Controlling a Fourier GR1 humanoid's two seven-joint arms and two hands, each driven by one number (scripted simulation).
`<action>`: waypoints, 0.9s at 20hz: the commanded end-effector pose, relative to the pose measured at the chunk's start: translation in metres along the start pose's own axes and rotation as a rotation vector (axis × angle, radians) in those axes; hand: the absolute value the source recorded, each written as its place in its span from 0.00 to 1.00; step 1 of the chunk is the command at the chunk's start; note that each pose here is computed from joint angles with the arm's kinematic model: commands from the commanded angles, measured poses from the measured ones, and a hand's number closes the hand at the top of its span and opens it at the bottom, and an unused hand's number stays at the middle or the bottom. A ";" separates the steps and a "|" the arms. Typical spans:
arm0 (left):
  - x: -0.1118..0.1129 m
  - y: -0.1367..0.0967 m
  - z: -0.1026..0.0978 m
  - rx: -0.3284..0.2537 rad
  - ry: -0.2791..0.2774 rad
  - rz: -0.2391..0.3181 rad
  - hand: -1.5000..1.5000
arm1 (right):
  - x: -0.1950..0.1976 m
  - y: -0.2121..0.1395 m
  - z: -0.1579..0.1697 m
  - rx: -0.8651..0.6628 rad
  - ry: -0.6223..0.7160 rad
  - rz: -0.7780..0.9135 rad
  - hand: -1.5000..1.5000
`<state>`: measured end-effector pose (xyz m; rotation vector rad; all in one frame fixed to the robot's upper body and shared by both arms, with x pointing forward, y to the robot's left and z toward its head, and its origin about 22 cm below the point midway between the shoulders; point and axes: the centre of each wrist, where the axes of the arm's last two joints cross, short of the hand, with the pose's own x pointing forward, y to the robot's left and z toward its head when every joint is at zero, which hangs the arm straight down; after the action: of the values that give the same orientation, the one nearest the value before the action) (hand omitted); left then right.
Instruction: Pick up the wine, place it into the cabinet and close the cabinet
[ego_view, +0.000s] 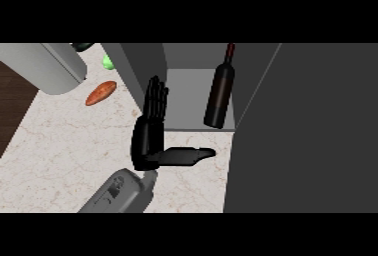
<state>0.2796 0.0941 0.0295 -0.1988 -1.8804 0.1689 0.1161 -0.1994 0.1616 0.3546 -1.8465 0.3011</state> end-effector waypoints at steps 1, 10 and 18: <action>0.015 -0.002 0.031 -0.007 -0.002 0.021 0.00 | 0.050 0.005 0.027 0.005 -0.095 0.014 0.00; 0.033 0.033 0.086 0.010 -0.009 0.001 0.00 | 0.045 0.011 0.022 0.285 0.072 0.103 1.00; 0.063 0.071 0.113 0.013 -0.016 -0.029 0.00 | 0.045 0.031 0.027 0.494 0.065 -0.003 1.00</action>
<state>0.1768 0.1502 0.0292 -0.1710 -1.8994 0.1923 0.1043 -0.1813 0.1586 0.5256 -1.6417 0.6968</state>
